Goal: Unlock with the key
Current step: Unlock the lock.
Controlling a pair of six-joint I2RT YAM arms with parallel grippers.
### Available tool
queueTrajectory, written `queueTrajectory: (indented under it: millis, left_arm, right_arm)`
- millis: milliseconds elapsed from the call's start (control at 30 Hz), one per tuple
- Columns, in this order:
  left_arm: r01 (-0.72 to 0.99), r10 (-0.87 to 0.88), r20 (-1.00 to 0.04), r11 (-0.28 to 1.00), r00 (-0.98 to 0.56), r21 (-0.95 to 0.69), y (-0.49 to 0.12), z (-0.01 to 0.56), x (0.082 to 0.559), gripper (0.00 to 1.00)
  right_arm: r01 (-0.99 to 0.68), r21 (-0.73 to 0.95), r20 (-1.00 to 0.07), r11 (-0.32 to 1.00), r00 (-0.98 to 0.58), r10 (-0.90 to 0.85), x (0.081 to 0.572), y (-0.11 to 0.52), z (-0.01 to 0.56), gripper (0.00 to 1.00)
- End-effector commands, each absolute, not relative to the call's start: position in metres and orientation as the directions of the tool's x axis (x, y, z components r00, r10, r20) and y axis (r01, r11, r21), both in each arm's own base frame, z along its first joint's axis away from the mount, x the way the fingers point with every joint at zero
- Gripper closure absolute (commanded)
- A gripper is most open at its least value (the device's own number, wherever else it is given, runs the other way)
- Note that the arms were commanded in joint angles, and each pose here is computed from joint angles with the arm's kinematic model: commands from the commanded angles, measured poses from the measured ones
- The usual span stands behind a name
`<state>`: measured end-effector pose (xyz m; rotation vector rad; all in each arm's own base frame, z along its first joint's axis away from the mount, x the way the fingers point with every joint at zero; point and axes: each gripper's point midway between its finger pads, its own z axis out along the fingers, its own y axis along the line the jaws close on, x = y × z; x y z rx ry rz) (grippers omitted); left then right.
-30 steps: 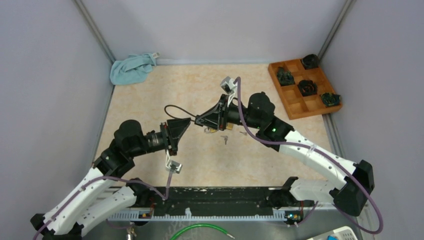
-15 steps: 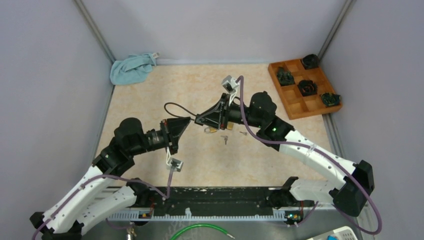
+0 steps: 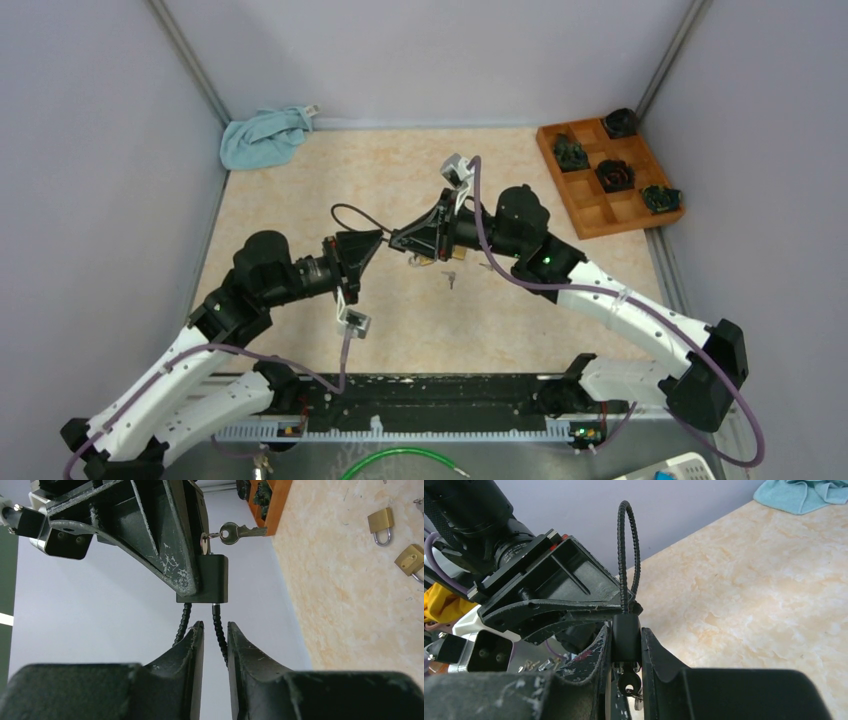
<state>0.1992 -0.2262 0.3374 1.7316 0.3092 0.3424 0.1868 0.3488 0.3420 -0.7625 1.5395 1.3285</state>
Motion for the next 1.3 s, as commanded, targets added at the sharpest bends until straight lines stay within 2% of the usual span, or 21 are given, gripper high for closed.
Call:
queueTrajectory:
  millis: [0, 67, 133, 167, 567, 1000, 1267]
  left_arm:
    - [-0.002, 0.427, 0.067, -0.152, 0.902, 0.988, -0.222, 0.354, 0.204, 0.73]
    - [-0.004, 0.426, 0.069, -0.151, 0.902, 0.989, -0.222, 0.356, 0.204, 0.82]
    - [-0.007, 0.425, 0.073, -0.153, 0.902, 0.988, -0.223, 0.356, 0.204, 0.96]
    - [-0.008, 0.426, 0.074, -0.155, 0.902, 0.988, -0.222, 0.356, 0.204, 1.0]
    - [-0.038, 0.356, 0.087, -0.143, 0.931, 0.989, -0.229, 0.369, 0.191, 1.0]
    - [-0.17, 0.327, 0.186, -0.079, 0.927, 0.982, -0.225, 0.387, 0.175, 1.0]
    - [-0.122, 0.398, 0.141, -0.072, 0.907, 0.99, -0.216, 0.387, 0.185, 1.0]
  right_arm:
    - [-0.923, 0.355, -0.933, 0.152, -0.339, 0.118, 0.171, 0.355, 0.359, 1.0]
    - [-0.923, 0.353, -0.934, 0.155, -0.339, 0.109, 0.171, 0.356, 0.358, 1.0]
    - [-0.924, 0.346, -0.937, 0.161, -0.334, 0.1, 0.17, 0.357, 0.357, 1.0]
    - [-0.924, 0.344, -0.938, 0.165, -0.332, 0.097, 0.171, 0.357, 0.356, 1.0]
    - [-0.926, 0.313, -0.946, 0.21, -0.324, -0.02, 0.167, 0.372, 0.324, 1.0]
    - [-0.895, 0.302, -0.916, 0.328, -0.368, -0.161, 0.182, 0.364, 0.265, 1.0]
    - [-0.878, 0.338, -0.918, 0.338, -0.386, -0.086, 0.189, 0.327, 0.269, 1.0]
